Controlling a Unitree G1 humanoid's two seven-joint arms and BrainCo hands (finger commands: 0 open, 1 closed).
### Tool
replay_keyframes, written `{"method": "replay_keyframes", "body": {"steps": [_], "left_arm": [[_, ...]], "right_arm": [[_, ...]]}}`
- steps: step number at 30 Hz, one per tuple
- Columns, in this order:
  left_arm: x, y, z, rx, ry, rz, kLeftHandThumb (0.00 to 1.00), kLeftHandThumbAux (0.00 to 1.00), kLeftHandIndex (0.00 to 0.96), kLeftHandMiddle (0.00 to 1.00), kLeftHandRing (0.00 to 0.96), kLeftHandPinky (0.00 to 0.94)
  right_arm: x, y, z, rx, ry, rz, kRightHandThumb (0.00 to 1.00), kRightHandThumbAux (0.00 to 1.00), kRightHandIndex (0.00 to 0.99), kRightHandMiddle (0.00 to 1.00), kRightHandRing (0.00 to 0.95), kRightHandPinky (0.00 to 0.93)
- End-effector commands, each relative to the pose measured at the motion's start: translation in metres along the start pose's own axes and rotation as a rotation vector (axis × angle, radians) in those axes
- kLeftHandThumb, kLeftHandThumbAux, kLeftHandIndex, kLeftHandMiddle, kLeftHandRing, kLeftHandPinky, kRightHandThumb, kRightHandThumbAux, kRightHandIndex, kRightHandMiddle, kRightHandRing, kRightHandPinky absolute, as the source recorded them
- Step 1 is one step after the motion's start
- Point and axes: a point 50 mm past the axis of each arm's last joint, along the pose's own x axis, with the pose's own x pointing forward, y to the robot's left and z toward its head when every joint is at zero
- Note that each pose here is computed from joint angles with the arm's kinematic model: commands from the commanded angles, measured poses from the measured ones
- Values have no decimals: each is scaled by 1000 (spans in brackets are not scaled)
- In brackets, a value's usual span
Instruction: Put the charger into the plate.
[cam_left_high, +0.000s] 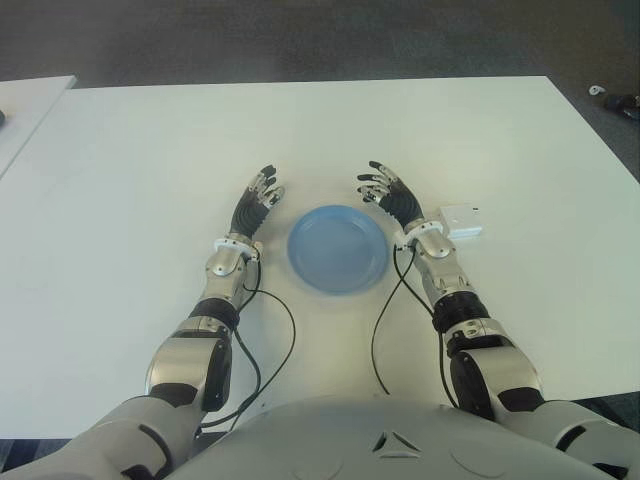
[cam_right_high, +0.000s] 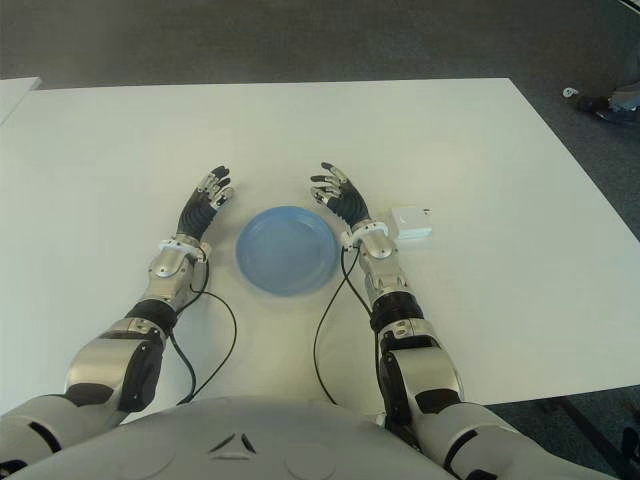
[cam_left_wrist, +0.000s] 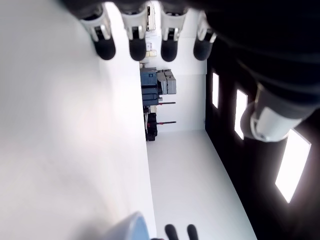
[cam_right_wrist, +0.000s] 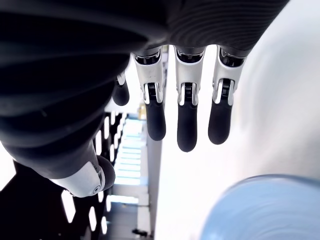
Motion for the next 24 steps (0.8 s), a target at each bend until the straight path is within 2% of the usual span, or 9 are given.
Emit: {"method": "replay_keyframes", "body": {"steps": [1, 6, 12, 19, 24], "left_arm": [[-10, -8, -22, -12, 129, -21, 36, 492, 0, 0, 0, 0], [-11, -10, -23, -24, 135, -26, 39, 490, 0, 0, 0, 0], [-10, -11, -24, -28, 144, -27, 41, 491, 0, 0, 0, 0], [-10, -13, -24, -14, 145, -28, 52, 490, 0, 0, 0, 0], [-10, -13, -24, -5, 143, -27, 54, 491, 0, 0, 0, 0]], "right_arm": [[-5, -13, 34, -14, -34, 77, 516, 677, 64, 247, 289, 348], [-11, -19, 68, -76, -124, 151, 560, 668, 67, 230, 280, 348], [-16, -32, 90, -177, -207, 148, 537, 624, 44, 199, 253, 285], [-13, -49, 102, -298, -295, 109, 539, 545, 4, 135, 187, 233], [-14, -54, 103, -415, -317, 88, 522, 472, 0, 84, 133, 181]]}}
